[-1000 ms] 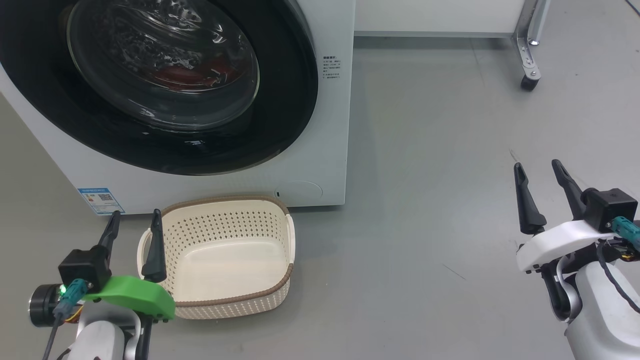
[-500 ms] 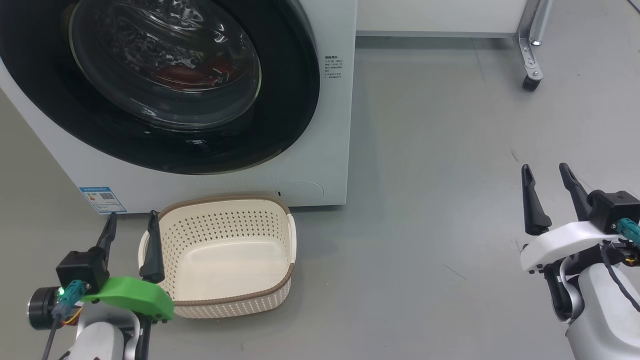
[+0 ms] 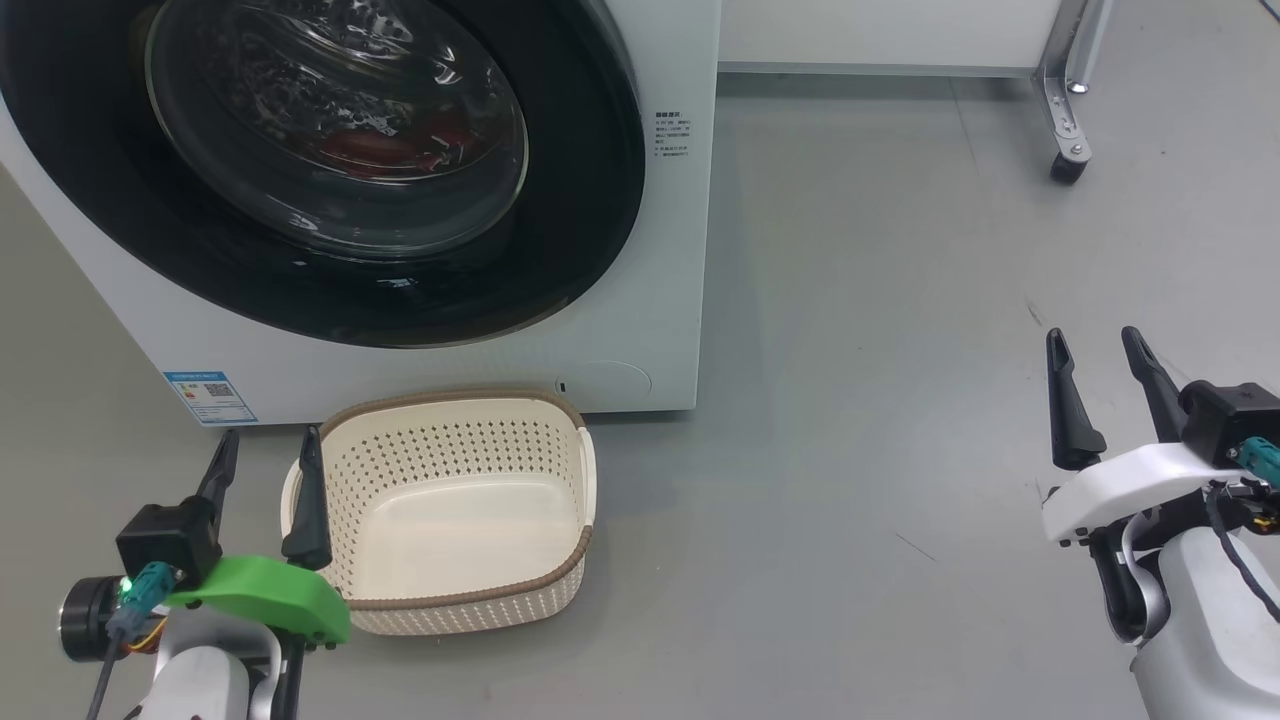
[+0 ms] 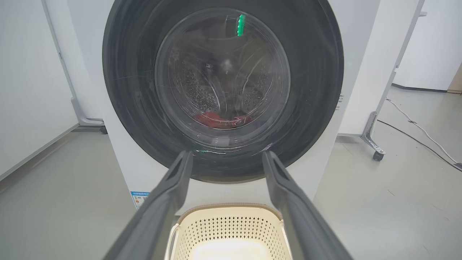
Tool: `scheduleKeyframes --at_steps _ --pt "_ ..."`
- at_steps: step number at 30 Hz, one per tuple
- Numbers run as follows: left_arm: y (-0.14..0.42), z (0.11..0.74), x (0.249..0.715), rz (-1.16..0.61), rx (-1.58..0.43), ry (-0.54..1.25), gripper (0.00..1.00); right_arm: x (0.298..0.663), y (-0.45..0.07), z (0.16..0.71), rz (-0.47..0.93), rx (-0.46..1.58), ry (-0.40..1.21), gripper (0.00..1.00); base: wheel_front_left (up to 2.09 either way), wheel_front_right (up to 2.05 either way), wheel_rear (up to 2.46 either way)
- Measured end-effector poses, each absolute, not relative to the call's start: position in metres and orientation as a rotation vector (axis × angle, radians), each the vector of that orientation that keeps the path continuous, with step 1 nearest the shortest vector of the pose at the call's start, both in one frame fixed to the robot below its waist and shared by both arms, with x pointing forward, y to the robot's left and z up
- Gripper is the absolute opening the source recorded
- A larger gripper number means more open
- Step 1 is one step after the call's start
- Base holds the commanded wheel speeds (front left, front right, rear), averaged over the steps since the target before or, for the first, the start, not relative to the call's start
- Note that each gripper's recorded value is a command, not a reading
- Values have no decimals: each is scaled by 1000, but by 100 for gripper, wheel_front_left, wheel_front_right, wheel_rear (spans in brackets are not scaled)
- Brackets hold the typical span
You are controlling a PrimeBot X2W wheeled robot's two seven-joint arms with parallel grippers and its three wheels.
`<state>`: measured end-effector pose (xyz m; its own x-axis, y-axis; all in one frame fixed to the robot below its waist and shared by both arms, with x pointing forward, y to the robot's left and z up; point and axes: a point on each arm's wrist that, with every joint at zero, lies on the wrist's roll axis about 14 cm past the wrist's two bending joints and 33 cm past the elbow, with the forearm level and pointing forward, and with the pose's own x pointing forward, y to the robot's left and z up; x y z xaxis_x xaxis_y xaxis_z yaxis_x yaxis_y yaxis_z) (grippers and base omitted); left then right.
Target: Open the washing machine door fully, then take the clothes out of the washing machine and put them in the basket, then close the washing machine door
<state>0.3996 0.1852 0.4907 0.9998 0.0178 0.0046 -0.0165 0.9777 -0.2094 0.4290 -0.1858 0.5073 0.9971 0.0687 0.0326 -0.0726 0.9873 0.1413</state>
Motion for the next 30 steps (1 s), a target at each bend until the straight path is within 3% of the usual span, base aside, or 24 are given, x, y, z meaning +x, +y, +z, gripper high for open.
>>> scheduleKeyframes --at_steps 4,5,7,19,30 --pt "189 489 399 29 -214 -4 100 429 -187 507 68 151 -29 100 0 0 0" --pt "189 489 399 30 -214 -4 100 429 -187 507 65 154 -29 90 0 0 0" --pt "190 489 399 33 -215 -4 100 430 -188 508 58 168 -32 0 0 0 0" --pt "192 480 399 31 -216 19 100 437 -202 499 -73 533 -49 0 0 0 0" --pt "198 475 402 41 -210 30 100 476 -193 497 -95 836 -44 0 0 0 0"
